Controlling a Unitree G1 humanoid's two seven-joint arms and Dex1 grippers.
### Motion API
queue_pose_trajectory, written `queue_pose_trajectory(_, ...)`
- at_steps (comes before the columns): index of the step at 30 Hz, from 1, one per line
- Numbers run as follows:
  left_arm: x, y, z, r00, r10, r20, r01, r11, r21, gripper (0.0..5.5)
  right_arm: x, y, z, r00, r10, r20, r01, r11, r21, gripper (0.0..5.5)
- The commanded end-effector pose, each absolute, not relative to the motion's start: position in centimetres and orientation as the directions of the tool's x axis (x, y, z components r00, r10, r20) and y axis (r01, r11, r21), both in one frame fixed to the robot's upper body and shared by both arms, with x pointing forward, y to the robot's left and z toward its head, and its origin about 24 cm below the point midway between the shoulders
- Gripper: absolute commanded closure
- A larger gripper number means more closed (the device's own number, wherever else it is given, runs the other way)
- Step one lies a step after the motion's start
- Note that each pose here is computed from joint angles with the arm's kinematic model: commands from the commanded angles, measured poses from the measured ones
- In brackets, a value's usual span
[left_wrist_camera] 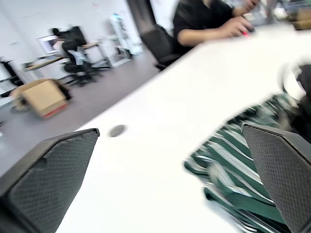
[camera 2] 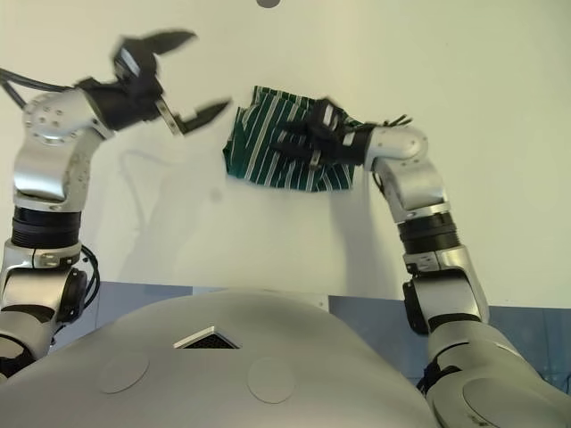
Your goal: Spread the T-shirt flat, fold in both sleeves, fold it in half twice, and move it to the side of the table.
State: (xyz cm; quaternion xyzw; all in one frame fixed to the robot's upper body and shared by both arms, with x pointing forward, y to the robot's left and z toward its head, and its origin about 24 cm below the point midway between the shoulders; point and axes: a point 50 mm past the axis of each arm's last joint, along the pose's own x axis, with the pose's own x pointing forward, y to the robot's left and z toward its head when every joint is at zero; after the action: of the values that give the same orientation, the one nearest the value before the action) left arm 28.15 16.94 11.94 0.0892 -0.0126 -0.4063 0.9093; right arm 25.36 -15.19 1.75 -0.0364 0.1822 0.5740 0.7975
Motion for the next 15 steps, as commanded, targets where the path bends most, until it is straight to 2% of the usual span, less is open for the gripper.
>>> queue_pose_trajectory(1,28.5,18.3,11.3,0.756,-0.653,-0.041,0.652,0.748,0.122,0.12,26.6,-19.8,-2.6,0.484,0.736,-0.473,-0.754,0.625,0.201,3.73)
queue_pose_trajectory(3,28.6,18.5,11.2,0.780,-0.625,-0.022,0.623,0.775,0.103,0.12,25.7,-25.4,-4.3,0.676,0.484,-0.556,-0.485,0.860,0.159,3.73)
queue_pose_trajectory(4,28.6,18.7,11.3,0.802,-0.597,-0.008,0.595,0.799,0.087,0.12,24.8,-28.9,-4.5,0.760,0.298,-0.577,-0.283,0.952,0.119,3.73)
queue_pose_trajectory(6,28.8,19.1,11.1,0.847,-0.531,0.013,0.530,0.846,0.058,0.12,23.5,-34.5,-3.3,0.840,-0.067,-0.539,0.101,0.994,0.035,3.73)
queue_pose_trajectory(7,29.0,19.1,10.8,0.865,-0.501,0.015,0.500,0.865,0.047,0.12,23.8,-35.7,-2.3,0.864,-0.156,-0.480,0.193,0.981,0.029,3.73)
queue_pose_trajectory(8,29.2,19.1,10.7,0.878,-0.478,0.017,0.477,0.878,0.041,0.12,24.7,-35.9,-1.2,0.889,-0.190,-0.416,0.222,0.974,0.030,3.73)
queue_pose_trajectory(9,29.6,18.9,10.8,0.887,-0.461,0.031,0.460,0.887,0.033,0.12,26.9,-35.0,0.9,0.944,-0.171,-0.283,0.187,0.982,0.029,3.73)
queue_pose_trajectory(12,30.6,18.2,11.6,0.903,-0.422,0.085,0.422,0.906,0.019,0.12,32.2,-30.3,7.9,0.993,-0.040,0.111,0.048,0.996,-0.069,3.73)
queue_pose_trajectory(13,30.8,18.1,11.8,0.910,-0.402,0.098,0.403,0.915,0.013,0.12,32.9,-28.4,9.7,0.981,0.018,0.195,0.010,0.990,-0.139,3.73)
queue_pose_trajectory(15,31.2,17.9,12.0,0.921,-0.373,0.114,0.374,0.927,0.014,0.12,33.1,-24.9,10.9,0.954,0.129,0.269,-0.064,0.969,-0.240,3.73)
